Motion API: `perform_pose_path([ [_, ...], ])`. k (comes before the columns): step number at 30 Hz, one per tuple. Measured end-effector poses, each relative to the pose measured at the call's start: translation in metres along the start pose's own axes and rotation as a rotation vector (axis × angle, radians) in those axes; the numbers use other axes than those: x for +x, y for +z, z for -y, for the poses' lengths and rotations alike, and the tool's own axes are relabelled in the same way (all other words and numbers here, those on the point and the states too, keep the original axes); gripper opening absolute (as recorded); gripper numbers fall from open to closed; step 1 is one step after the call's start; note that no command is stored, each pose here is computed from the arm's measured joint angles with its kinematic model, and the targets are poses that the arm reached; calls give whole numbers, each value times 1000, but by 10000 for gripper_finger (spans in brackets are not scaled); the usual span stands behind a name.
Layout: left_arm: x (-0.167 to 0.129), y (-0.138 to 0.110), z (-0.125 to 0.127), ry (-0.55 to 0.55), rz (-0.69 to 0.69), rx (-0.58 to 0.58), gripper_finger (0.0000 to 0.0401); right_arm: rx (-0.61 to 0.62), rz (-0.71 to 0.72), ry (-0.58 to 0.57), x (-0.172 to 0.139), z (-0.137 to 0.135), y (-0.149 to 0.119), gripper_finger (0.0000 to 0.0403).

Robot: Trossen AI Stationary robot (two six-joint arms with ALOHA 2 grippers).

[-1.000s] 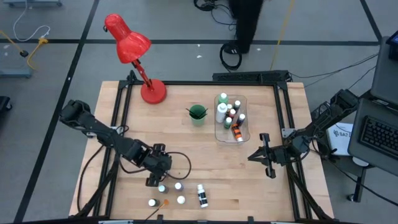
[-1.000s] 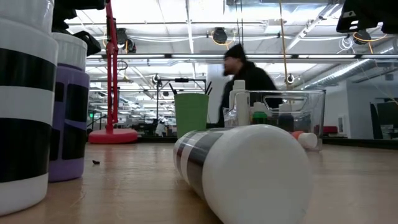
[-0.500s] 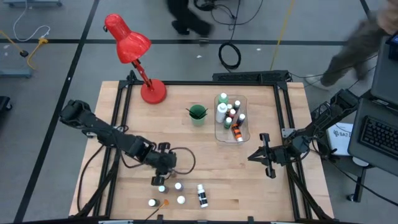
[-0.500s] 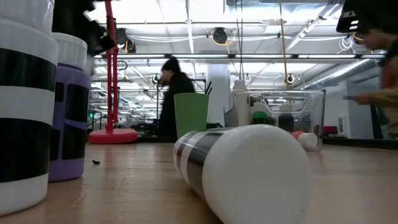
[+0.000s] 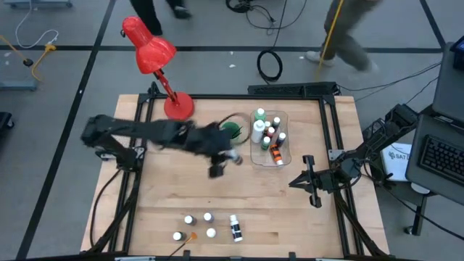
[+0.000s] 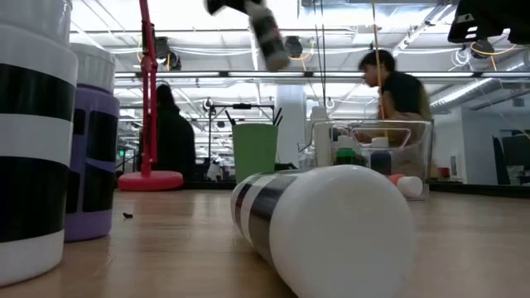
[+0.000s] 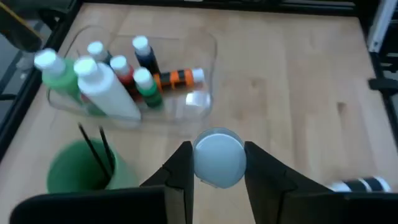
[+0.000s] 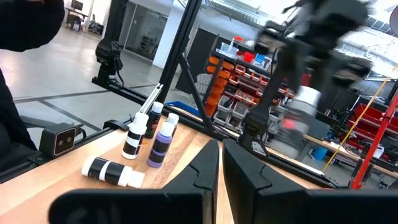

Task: Pick & Place Paint Supplies
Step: Put the gray paint bottle into the transparent bin

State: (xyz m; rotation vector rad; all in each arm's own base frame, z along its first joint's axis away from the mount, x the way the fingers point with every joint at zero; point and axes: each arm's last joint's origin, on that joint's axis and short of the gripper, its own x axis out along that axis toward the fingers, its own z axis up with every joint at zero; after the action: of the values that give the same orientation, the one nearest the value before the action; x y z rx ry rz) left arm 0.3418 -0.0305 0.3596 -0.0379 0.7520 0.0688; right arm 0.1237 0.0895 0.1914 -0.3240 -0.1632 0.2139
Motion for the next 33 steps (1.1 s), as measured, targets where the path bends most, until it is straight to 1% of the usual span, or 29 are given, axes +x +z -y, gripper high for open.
perform_pose_path([
  [3, 32, 22, -20, -37, -18, 1, 92, -6, 0, 0, 0, 0, 0, 16],
  [6, 73, 35, -35, -28, -65, 20, 92, -13, -2, 0, 0, 0, 0, 16],
  [9, 109, 42, -48, -9, -130, 23, 92, -18, -12, 6, 0, -1, -1, 16],
  [11, 124, 45, -54, -19, -160, 11, 92, -20, -16, 7, 0, -1, -2, 16],
  [15, 151, 45, -63, -24, -215, 12, 92, -24, -23, 10, 0, -1, -2, 16],
  [17, 162, 42, -69, -19, -237, 4, 92, -27, -23, 10, 0, -1, -2, 16],
  [23, 184, 27, -85, 20, -307, -19, 92, -30, -22, 10, 0, -1, -2, 16],
  [28, 200, 17, -89, 62, -353, -17, 92, -28, -17, 8, 0, -1, -2, 16],
  [33, 207, 15, -92, 122, -344, -6, 101, -30, -20, 9, 0, -1, -2, 16],
])
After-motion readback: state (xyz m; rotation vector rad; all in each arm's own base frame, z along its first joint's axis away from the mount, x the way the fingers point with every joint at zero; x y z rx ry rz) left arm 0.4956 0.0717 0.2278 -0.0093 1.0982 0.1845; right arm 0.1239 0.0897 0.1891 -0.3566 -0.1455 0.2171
